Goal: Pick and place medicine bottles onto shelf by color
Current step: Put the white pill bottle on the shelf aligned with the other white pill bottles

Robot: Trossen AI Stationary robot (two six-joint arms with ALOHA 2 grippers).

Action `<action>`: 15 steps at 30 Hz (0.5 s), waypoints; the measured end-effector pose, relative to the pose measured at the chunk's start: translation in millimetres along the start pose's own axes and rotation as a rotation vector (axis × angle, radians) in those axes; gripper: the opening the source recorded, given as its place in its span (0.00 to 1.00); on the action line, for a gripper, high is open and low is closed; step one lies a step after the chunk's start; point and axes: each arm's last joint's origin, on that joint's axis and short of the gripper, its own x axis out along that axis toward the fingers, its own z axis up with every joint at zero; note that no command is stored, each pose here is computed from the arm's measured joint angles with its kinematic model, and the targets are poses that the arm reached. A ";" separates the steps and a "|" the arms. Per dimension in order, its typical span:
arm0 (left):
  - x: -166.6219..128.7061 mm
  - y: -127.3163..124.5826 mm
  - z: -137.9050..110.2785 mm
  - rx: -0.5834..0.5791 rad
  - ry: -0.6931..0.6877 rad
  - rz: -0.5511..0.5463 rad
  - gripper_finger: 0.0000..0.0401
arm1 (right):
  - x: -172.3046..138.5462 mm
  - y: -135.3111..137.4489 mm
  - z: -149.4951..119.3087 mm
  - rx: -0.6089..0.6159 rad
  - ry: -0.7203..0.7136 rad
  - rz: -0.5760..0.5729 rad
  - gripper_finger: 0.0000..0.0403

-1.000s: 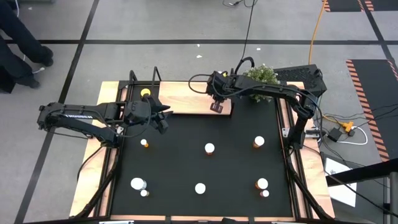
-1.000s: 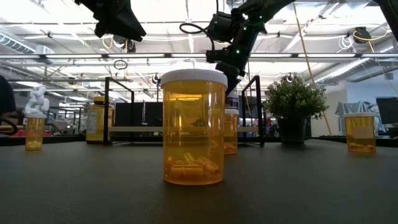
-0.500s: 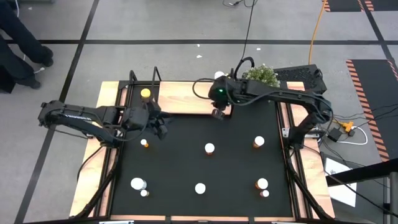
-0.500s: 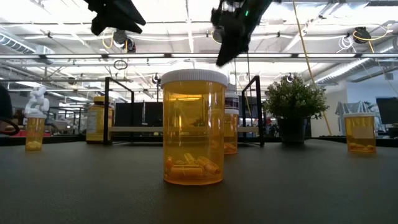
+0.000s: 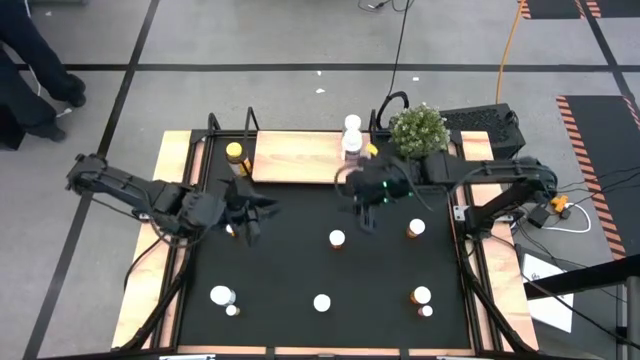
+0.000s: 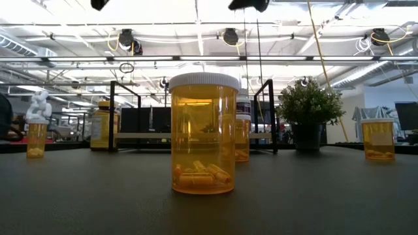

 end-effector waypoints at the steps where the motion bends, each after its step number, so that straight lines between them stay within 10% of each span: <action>1: -3.2 -2.2 5.2 -0.006 0.016 0.005 0.30 | 0.1 6.5 0.3 -0.014 -0.009 0.016 0.47; 8: -53.4 -14.7 36.4 0.157 0.356 0.104 0.30 | -2.4 42.7 20.3 -0.099 -0.259 0.119 0.52; 15: -85.3 4.1 44.2 0.146 0.500 0.228 0.30 | 0.1 39.3 35.8 0.128 -0.403 0.115 0.52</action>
